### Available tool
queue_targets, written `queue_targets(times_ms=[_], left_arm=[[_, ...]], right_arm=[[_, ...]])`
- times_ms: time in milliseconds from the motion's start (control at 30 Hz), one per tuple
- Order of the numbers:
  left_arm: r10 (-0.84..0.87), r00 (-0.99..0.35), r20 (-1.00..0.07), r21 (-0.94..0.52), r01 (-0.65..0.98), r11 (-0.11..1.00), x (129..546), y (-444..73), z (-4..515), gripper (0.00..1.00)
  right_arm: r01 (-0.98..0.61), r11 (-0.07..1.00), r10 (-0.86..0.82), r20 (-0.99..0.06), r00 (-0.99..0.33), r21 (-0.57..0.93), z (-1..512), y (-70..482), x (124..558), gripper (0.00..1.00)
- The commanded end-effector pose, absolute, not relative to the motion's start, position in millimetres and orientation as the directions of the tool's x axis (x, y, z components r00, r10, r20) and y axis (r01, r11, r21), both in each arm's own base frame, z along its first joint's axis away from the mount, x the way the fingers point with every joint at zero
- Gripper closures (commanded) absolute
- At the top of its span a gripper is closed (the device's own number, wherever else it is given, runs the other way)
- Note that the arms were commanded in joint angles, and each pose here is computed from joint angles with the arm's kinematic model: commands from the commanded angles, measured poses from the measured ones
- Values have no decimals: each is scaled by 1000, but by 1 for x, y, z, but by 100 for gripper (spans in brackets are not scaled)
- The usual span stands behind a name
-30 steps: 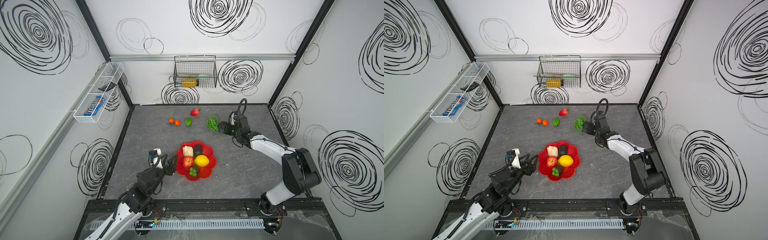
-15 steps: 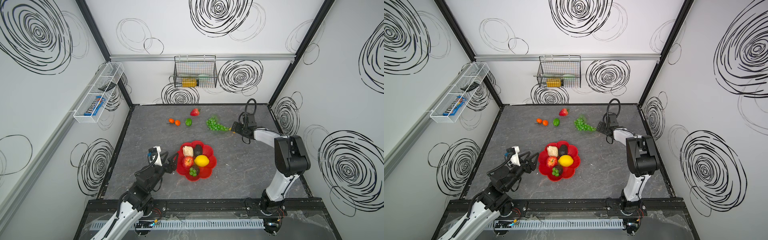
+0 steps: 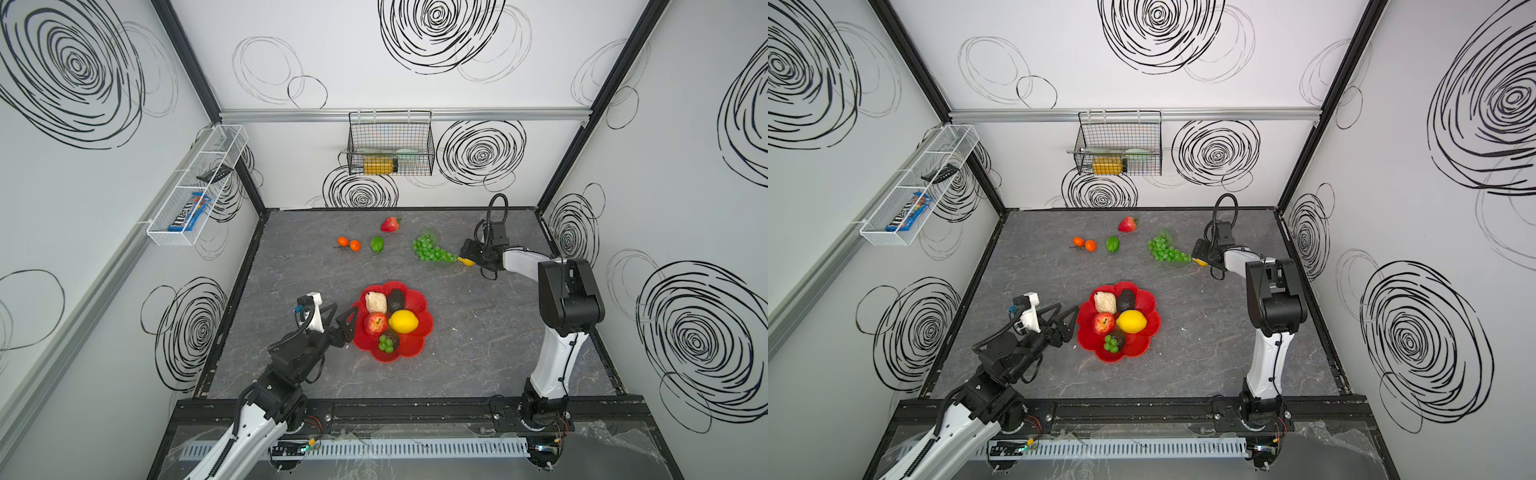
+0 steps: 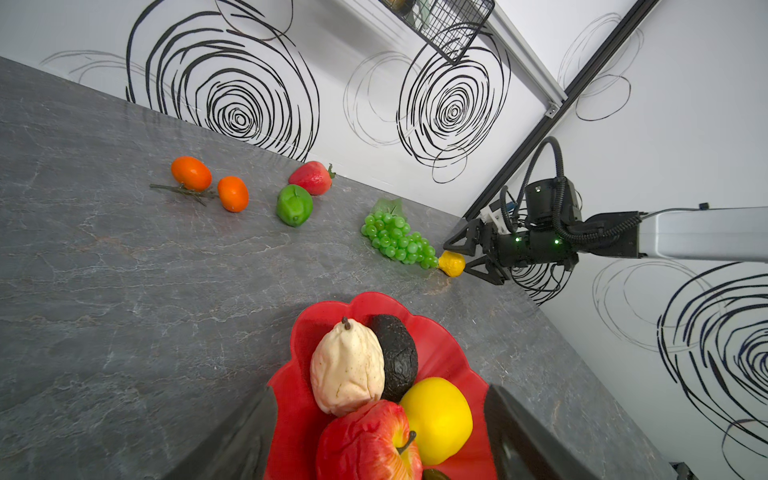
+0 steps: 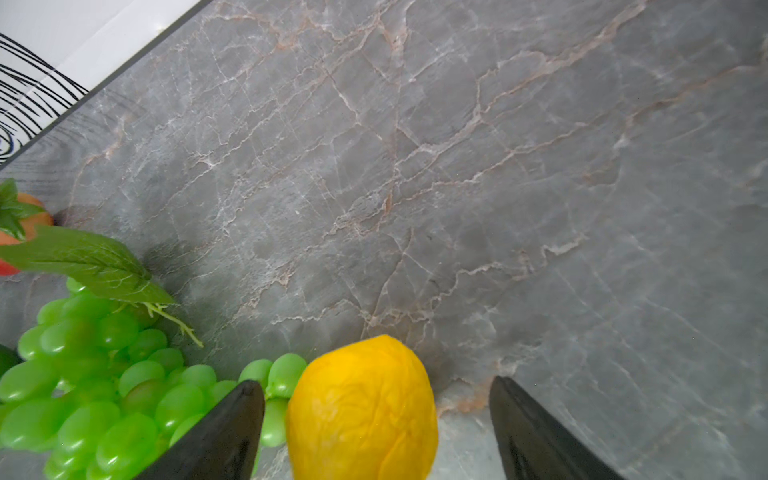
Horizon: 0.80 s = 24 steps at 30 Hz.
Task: Place and organize the fake fruits in the fruit bowl
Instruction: 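Lower the right gripper onto the yellow pear-shaped fruit and close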
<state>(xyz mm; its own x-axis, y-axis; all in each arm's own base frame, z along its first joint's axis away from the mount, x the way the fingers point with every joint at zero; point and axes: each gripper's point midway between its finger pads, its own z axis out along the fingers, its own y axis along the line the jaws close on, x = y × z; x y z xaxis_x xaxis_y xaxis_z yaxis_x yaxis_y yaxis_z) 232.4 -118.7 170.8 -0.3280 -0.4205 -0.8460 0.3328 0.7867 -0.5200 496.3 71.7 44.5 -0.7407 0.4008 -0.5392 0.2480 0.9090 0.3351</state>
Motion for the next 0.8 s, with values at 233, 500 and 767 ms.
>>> queue_targets(times_ms=[233, 500, 767], left_arm=[[-454, -284, -845, -532, 360, 766, 233, -118, 185, 14], [-456, -283, -844, -534, 358, 766, 234, -117, 185, 13], [-455, -285, -843, -535, 363, 763, 234, -118, 185, 13]], right_arm=[[245, 903, 407, -521, -750, 352, 40, 74, 497, 25], [241, 897, 418, -538, -732, 370, 49, 74, 493, 41], [224, 880, 447, -568, -691, 419, 82, 71, 483, 45]])
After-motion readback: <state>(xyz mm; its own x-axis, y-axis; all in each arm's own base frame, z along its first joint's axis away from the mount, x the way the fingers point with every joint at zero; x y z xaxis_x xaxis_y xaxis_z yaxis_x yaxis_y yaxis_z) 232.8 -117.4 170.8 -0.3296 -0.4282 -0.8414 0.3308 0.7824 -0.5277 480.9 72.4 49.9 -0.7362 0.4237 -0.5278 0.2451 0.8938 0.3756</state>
